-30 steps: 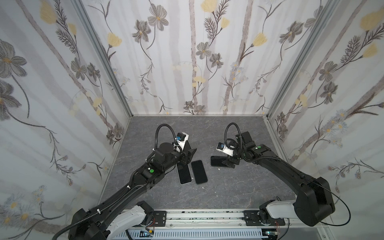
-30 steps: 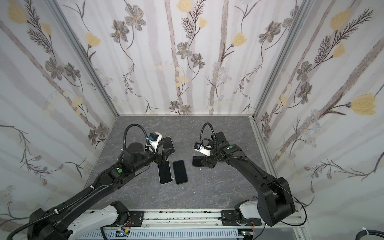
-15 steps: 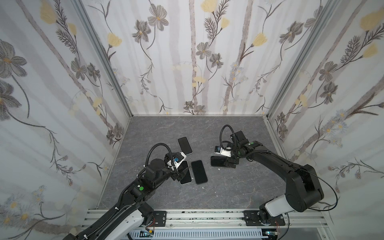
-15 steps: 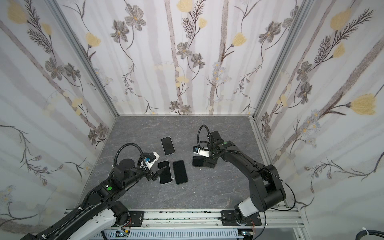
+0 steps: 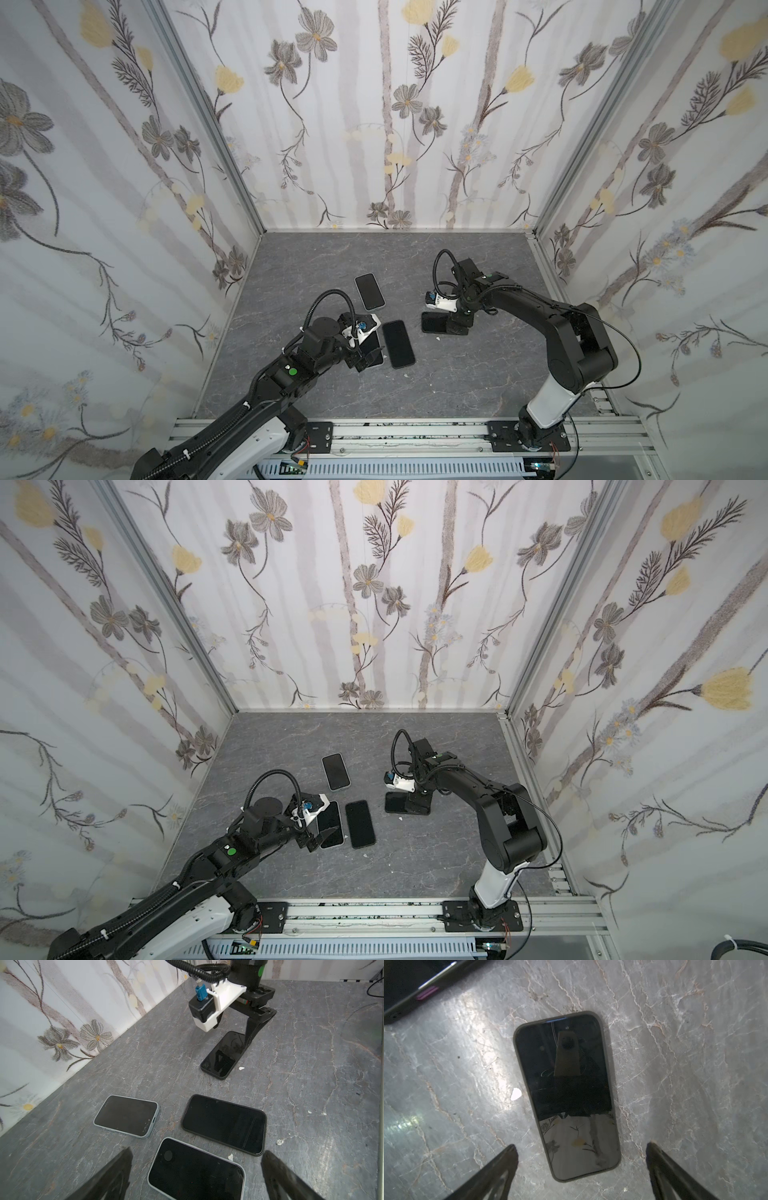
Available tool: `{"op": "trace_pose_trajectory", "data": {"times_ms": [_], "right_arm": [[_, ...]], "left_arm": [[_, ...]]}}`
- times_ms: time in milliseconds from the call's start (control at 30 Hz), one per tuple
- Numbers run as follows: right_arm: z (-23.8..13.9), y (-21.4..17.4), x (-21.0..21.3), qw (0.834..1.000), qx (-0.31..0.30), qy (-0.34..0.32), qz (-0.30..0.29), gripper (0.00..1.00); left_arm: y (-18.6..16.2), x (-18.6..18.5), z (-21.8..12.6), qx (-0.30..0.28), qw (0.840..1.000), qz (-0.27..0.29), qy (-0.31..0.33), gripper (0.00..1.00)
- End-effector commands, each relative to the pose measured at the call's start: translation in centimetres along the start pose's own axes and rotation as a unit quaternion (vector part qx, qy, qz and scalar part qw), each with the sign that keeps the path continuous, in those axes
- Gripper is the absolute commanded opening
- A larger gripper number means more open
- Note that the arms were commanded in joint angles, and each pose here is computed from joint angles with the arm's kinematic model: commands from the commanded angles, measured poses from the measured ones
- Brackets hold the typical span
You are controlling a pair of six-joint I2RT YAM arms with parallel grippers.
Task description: Put the phone into the phone case
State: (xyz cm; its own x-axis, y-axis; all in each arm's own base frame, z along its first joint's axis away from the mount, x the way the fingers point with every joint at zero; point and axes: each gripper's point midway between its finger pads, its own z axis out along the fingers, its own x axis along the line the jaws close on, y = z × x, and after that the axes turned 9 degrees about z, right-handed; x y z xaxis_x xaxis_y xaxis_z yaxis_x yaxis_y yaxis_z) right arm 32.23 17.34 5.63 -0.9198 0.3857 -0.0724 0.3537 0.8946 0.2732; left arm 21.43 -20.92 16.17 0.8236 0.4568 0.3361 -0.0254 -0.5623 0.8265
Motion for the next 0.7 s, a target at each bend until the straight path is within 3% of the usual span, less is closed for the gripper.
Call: {"op": "trace_pose_trajectory", "data": {"times_ms": [0, 267, 667], "right_arm": [[0.5, -0.4, 0.9, 0.999, 0.012, 0.033, 0.014, 0.96], [2.2, -0.4, 0.9, 0.998, 0.024, 0.049, 0.027, 1.0], [4.2, -0.2, 1.0, 0.995, 0.038, 0.081, 0.034, 0.96]], "left_arm": [[1.2, 0.3, 0.1, -0.022, 1.0, 0.001, -0.001, 0.97], [1.2, 0.0, 0.1, -0.025, 1.0, -0.001, -0.007, 0.98], [1.0, -0.2, 0.2, -0.022, 1.0, -0.002, -0.013, 0.98]]}}
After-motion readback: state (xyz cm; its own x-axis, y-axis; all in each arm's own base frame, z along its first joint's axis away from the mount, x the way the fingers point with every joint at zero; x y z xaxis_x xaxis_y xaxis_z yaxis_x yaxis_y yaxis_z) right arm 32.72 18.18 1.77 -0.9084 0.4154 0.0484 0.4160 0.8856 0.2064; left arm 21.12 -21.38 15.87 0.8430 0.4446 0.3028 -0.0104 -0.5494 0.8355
